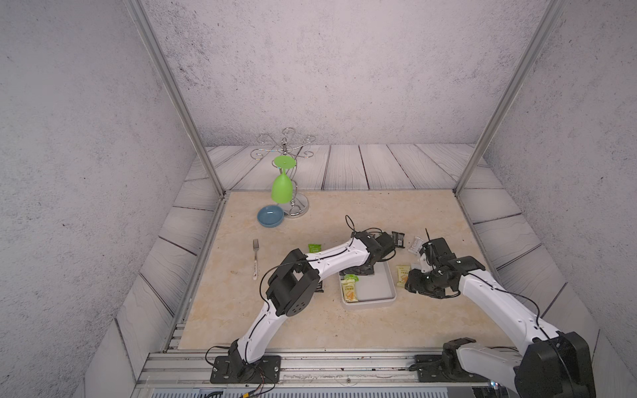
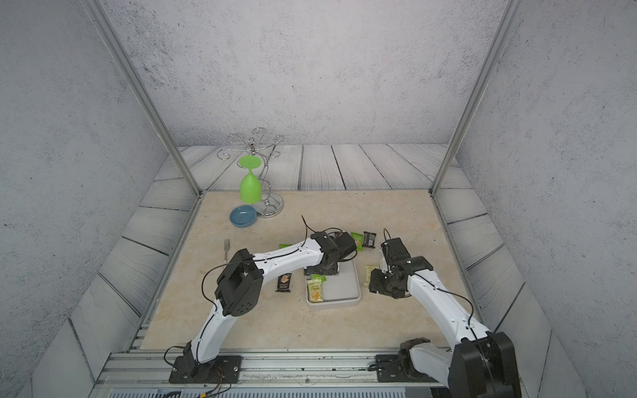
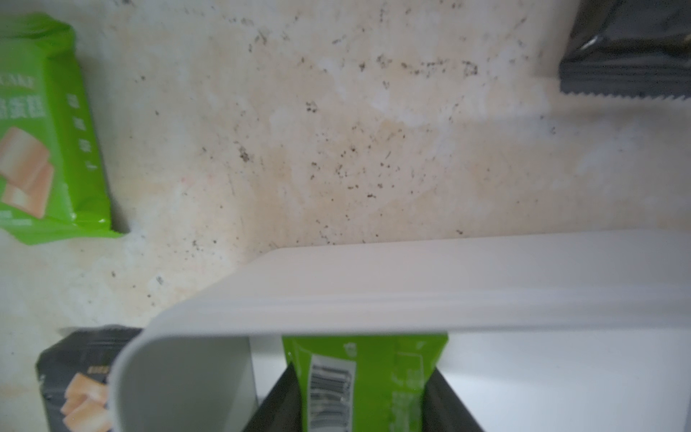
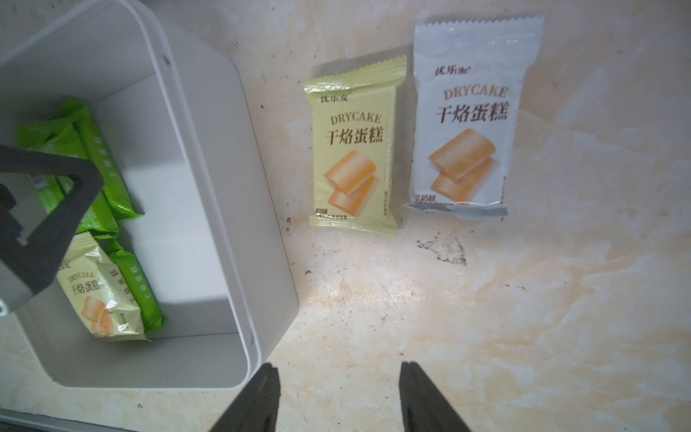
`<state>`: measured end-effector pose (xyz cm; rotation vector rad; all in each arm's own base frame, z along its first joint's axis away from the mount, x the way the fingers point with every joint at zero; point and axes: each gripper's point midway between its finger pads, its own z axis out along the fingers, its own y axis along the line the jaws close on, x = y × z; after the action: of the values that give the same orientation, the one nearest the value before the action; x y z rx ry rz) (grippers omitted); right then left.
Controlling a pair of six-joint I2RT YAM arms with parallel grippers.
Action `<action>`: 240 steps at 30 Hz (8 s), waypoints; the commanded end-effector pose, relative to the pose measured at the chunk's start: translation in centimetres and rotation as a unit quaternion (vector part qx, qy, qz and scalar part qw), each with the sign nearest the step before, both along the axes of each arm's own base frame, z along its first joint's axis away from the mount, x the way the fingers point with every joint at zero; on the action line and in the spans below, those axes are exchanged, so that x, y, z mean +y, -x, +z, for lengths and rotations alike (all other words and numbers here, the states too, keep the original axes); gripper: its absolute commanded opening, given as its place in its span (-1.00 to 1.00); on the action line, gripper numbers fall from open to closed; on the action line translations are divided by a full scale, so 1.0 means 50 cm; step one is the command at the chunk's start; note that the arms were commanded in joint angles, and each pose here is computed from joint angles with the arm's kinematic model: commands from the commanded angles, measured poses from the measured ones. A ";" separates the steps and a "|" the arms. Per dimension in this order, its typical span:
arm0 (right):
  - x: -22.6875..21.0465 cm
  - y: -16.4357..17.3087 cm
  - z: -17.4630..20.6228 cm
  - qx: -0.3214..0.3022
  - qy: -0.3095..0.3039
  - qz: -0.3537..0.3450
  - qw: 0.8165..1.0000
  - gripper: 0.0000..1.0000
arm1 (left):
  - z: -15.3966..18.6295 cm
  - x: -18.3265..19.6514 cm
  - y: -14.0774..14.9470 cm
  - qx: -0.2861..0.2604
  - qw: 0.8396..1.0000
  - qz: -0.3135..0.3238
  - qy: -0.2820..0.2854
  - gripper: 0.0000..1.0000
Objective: Take the cookies out of the storage box
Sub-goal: Pick up the cookie from the storage box, then place the cookie at the center of the board, then pick up the cookie from the storage box.
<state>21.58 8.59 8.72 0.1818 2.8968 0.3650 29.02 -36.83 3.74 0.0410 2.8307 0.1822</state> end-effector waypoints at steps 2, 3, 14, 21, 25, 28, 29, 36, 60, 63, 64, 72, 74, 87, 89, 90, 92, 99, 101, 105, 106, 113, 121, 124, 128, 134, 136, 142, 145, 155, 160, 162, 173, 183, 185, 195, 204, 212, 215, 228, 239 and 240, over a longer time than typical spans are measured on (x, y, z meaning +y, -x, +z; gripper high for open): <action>-0.002 -0.004 0.008 -0.005 0.003 0.003 1.000 0.13 | 0.019 -0.014 -0.009 -0.003 1.000 -0.008 0.023 0.53; -0.002 -0.004 0.008 -0.004 0.003 0.003 1.000 0.13 | 0.029 -0.008 -0.011 -0.009 1.000 -0.007 0.019 0.53; -0.003 -0.005 0.006 -0.003 0.004 0.003 1.000 0.13 | 0.037 0.051 -0.019 -0.016 1.000 0.019 0.008 0.55; -0.003 -0.007 0.001 0.001 0.007 0.003 1.000 0.13 | 0.017 0.050 -0.027 -0.011 1.000 0.020 0.018 0.54; -0.004 -0.007 -0.002 0.004 0.008 0.004 1.000 0.13 | 0.005 0.048 -0.028 -0.004 1.000 0.019 0.021 0.52; -0.004 -0.008 -0.004 0.006 0.009 0.004 1.000 0.13 | -0.002 0.047 -0.027 -0.001 1.000 0.019 0.023 0.48; -0.004 -0.008 -0.004 0.007 0.009 0.004 1.000 0.13 | -0.005 0.046 -0.027 0.000 1.000 0.019 0.024 0.46; -0.005 -0.009 -0.007 0.010 0.012 0.005 1.000 0.13 | -0.007 0.043 -0.030 0.001 0.999 0.018 0.028 0.21; -0.011 -0.010 -0.009 0.012 0.018 0.000 1.000 0.13 | -0.028 0.047 -0.018 0.017 0.999 0.008 0.029 -0.04; -0.012 -0.010 -0.008 0.012 0.018 -0.001 1.000 0.13 | -0.012 0.045 -0.022 0.010 0.999 0.007 0.035 -0.05; -0.013 -0.010 -0.008 0.012 0.018 -0.001 1.000 0.13 | -0.005 0.044 -0.023 0.007 0.999 0.006 0.037 -0.05; -0.017 -0.010 -0.003 0.005 0.022 -0.005 1.000 0.13 | 0.070 0.026 -0.030 -0.013 0.997 0.005 0.079 -0.08; -0.018 -0.011 -0.001 0.003 0.023 -0.007 1.000 0.13 | 0.087 0.020 -0.030 -0.016 0.996 0.002 0.091 -0.08; -0.008 -0.019 0.042 -0.019 0.005 -0.009 1.000 0.13 | 0.182 0.043 -0.035 -0.049 0.992 -0.012 0.116 -0.07; 0.002 -0.020 0.045 -0.016 -0.010 -0.009 1.000 0.13 | 0.192 0.062 -0.041 -0.054 0.992 -0.010 0.112 -0.07; 0.009 -0.021 0.047 -0.017 -0.019 -0.009 1.000 0.13 | 0.196 0.074 -0.043 -0.056 0.992 -0.010 0.108 -0.07; 0.017 -0.025 0.047 -0.015 -0.032 -0.012 0.999 0.13 | 0.202 0.107 -0.051 -0.060 0.994 -0.002 0.096 -0.07; 0.038 -0.055 0.055 -0.013 -0.052 -0.016 0.998 0.13 | 0.205 0.244 -0.069 -0.070 0.995 0.032 0.066 -0.06; 0.040 -0.065 0.055 -0.011 -0.051 -0.017 0.998 0.13 | 0.201 0.286 -0.077 -0.072 0.995 0.040 0.057 -0.06; 0.042 -0.083 0.054 -0.010 -0.048 -0.021 0.999 0.13 | 0.190 0.359 -0.089 -0.072 0.995 0.050 0.040 -0.06; 0.041 -0.087 0.053 -0.010 -0.047 -0.022 0.999 0.13 | 0.186 0.376 -0.093 -0.071 0.995 0.054 0.037 -0.06; 0.036 -0.097 0.039 0.004 -0.031 -0.024 0.999 0.13 | 0.121 0.447 -0.124 -0.047 0.996 0.065 0.047 -0.05; 0.028 -0.091 0.023 0.026 -0.015 -0.029 0.999 0.13 | 0.033 0.490 -0.167 -0.014 0.996 0.077 0.048 -0.05; 0.021 -0.088 0.019 0.031 -0.004 -0.027 0.999 0.12 | 0.008 0.487 -0.179 -0.006 0.995 0.077 0.057 -0.05; 0.013 -0.083 0.012 0.040 0.008 -0.027 0.999 0.12 | -0.016 0.481 -0.190 -0.001 0.995 0.075 0.060 -0.05; 0.006 -0.077 0.006 0.048 0.020 -0.023 0.998 0.12 | -0.043 0.471 -0.196 0.006 0.995 0.072 0.067 -0.04; 0.005 -0.078 0.010 0.047 0.022 -0.021 0.998 0.12 | -0.049 0.470 -0.196 0.008 0.995 0.073 0.067 -0.04; -0.002 -0.085 0.029 0.034 0.034 -0.014 0.999 0.12 | -0.039 0.472 -0.199 0.006 0.994 0.081 0.067 0.34; -0.004 -0.087 0.038 0.027 0.038 -0.009 0.999 0.12 | -0.016 0.475 -0.200 -0.001 0.994 0.085 0.066 0.40; 0.009 -0.071 0.043 0.010 0.007 -0.011 1.000 0.12 | 0.105 0.431 -0.157 -0.035 0.988 0.103 0.110 0.43; 0.017 -0.060 0.038 0.008 -0.009 -0.007 1.000 0.12 | 0.154 0.350 -0.112 -0.054 0.984 0.096 0.140 0.45; 0.020 -0.057 0.037 0.006 -0.015 -0.005 1.000 0.12 | 0.175 0.315 -0.096 -0.066 0.983 0.091 0.148 0.45; 0.023 -0.034 0.048 -0.011 -0.028 0.008 1.000 0.12 | 0.179 0.149 -0.031 -0.062 0.984 0.052 0.156 0.46; 0.021 -0.019 0.045 -0.013 -0.032 0.010 0.999 0.12 | 0.117 0.051 -0.009 -0.031 0.990 0.026 0.134 0.46; 0.021 -0.018 0.043 -0.012 -0.032 0.010 0.999 0.12 | 0.105 0.049 -0.011 -0.030 0.991 0.031 0.127 0.46; 0.017 -0.020 0.034 -0.007 -0.024 0.011 1.000 0.12 | 0.044 0.046 -0.014 -0.007 0.994 0.049 0.094 0.46; 0.014 -0.023 0.027 -0.003 -0.016 0.012 1.000 0.12 | 0.010 0.047 -0.017 0.007 0.995 0.065 0.073 0.46; 0.012 -0.024 0.018 0.003 -0.011 0.013 1.000 0.12 | -0.016 0.037 -0.023 0.015 0.995 0.071 0.071 0.45; 0.011 -0.025 0.014 0.006 -0.008 0.013 1.000 0.12 | -0.025 0.035 -0.026 0.019 0.995 0.071 0.068 0.45; 0.006 -0.029 0.008 0.012 0.002 0.013 1.000 0.12 | -0.051 0.018 -0.037 0.033 0.994 0.065 0.083 0.37; 0.005 -0.028 0.007 0.012 0.003 0.013 1.000 0.12 | -0.051 0.016 -0.039 0.034 0.994 0.059 0.083 -0.08; 0.005 -0.028 0.008 0.013 0.003 0.013 1.000 0.12 | -0.048 0.016 -0.039 0.033 0.994 0.059 0.085 -0.09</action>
<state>23.16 9.30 9.30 0.1589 2.9173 0.3983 30.76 -35.92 1.95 -0.1690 2.8962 -0.0393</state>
